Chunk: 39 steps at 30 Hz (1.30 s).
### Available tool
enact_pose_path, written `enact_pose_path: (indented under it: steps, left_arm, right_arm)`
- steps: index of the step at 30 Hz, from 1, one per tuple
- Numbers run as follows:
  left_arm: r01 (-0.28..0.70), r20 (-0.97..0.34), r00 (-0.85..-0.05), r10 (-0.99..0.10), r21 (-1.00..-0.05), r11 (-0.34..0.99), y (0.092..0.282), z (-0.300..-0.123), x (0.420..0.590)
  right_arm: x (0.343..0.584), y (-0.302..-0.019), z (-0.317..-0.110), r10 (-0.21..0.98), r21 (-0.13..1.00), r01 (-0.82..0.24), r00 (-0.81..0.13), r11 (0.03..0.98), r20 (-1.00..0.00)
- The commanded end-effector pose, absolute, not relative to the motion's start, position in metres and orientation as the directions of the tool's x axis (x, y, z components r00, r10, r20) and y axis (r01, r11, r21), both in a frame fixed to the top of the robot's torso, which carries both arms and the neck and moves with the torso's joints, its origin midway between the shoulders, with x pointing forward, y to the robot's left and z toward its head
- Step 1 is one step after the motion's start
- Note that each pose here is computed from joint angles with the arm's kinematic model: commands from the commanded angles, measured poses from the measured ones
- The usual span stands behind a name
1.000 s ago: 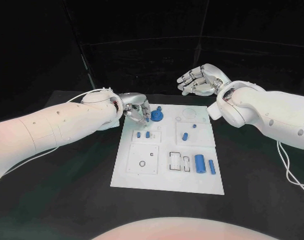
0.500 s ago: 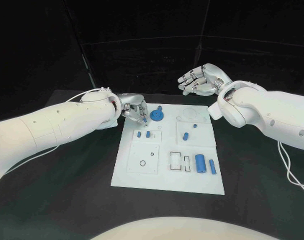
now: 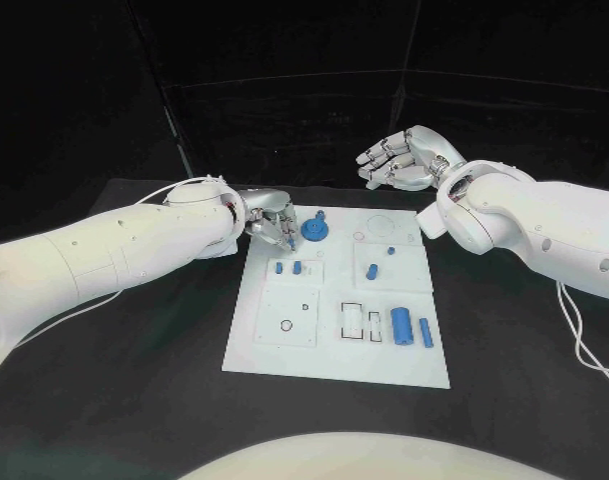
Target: Assemble the parts on the task board
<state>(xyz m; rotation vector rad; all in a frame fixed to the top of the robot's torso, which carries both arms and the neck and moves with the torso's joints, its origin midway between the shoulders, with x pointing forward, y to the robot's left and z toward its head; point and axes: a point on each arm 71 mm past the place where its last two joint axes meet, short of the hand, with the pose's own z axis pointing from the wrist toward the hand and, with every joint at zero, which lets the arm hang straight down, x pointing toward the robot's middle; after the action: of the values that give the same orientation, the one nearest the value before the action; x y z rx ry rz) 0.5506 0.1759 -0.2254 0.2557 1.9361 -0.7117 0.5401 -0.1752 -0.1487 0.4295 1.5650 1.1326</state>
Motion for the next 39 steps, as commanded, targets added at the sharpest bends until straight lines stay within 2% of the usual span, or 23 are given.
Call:
enact_pose_path:
  steps: [1, 39]
  left_arm:
    - [0.464, -0.869, -0.478, -0.128, -0.373, 0.804, 0.1746, -0.2263, 0.5501]
    - [0.438, -0.85, -0.517, -0.105, -0.368, 0.82, 0.1734, -0.2335, 0.5498]
  right_arm:
    - [0.5402, -0.1745, -0.1466, 0.769, 0.832, -0.296, -0.326, 0.47, -0.55]
    - [0.5403, -0.173, -0.1473, 0.766, 0.833, -0.292, -0.334, 0.47, -0.549]
